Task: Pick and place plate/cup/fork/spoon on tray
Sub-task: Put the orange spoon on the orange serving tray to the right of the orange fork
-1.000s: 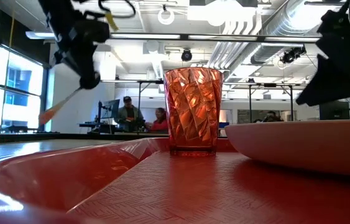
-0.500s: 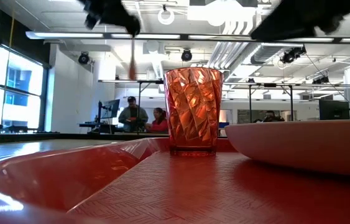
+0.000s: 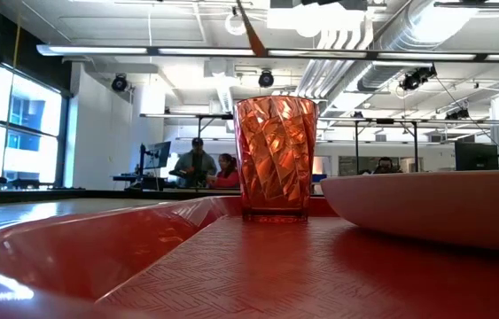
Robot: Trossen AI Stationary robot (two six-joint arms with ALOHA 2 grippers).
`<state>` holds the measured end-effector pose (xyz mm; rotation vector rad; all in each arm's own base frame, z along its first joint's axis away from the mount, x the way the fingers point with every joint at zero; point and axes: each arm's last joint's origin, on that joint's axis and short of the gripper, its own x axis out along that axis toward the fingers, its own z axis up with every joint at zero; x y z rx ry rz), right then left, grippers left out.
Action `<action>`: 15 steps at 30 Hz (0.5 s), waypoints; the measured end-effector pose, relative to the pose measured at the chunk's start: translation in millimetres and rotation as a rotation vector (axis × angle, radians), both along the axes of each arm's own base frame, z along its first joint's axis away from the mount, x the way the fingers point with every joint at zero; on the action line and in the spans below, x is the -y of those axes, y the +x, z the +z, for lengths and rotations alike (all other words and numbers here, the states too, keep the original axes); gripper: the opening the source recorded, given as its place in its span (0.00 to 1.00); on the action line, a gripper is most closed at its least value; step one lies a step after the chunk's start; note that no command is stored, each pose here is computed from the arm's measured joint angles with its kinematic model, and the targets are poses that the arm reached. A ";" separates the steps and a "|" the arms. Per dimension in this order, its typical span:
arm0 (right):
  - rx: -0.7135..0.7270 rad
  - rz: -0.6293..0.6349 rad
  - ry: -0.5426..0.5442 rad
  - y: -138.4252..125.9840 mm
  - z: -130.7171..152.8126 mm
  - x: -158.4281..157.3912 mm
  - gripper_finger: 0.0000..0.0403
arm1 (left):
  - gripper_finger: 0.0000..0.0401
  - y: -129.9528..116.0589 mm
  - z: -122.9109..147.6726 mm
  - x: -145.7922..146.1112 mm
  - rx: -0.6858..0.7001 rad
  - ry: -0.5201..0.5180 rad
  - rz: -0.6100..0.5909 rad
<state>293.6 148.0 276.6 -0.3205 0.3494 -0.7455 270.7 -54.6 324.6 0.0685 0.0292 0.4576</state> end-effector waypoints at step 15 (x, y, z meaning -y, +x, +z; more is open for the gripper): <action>-0.021 0.100 0.005 21.6 12.1 14.8 0.33 | 0.02 42.6 -27.3 10.3 0.158 -0.009 0.071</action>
